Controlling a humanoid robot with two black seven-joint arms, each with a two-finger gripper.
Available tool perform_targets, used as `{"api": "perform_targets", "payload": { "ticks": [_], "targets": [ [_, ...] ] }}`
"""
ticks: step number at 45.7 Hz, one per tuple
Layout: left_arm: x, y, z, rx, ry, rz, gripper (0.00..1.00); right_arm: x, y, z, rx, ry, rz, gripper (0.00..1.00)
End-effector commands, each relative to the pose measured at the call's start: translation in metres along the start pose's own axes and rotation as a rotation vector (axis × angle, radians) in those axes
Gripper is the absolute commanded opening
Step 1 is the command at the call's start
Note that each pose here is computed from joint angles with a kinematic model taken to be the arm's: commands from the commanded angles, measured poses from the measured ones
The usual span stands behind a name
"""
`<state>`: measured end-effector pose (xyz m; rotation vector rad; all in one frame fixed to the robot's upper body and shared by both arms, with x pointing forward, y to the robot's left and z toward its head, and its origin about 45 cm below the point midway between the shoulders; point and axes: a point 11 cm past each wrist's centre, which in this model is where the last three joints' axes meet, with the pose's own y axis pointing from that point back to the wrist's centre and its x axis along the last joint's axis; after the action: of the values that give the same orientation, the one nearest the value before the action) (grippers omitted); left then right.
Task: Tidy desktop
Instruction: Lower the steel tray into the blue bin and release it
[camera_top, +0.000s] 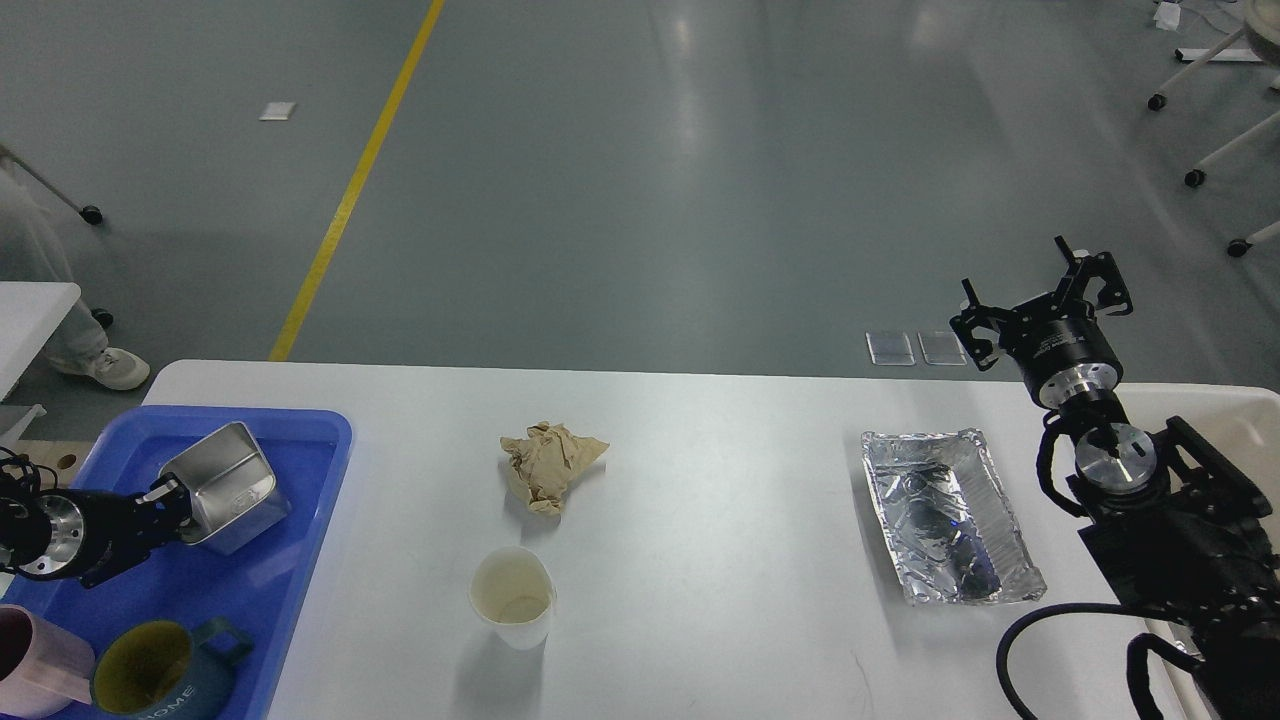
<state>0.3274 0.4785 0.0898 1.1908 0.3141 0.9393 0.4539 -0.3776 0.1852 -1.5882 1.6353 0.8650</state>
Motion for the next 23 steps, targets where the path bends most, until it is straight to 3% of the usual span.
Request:
{"api": "perform_targets", "payload": {
  "ticks": [1,23],
  "targets": [
    [0.0007,0.0003,0.0012,-0.003,0.001,0.001,0.24,0.0003,0.0000,-0.0002,0.000,0.002,0.002,1.00],
    [0.0014,0.0012,0.0070,-0.022,-0.002,-0.003,0.55,-0.0009,-0.0006,0.0004,0.000,-0.001,0.000,1.00]
  ]
}}
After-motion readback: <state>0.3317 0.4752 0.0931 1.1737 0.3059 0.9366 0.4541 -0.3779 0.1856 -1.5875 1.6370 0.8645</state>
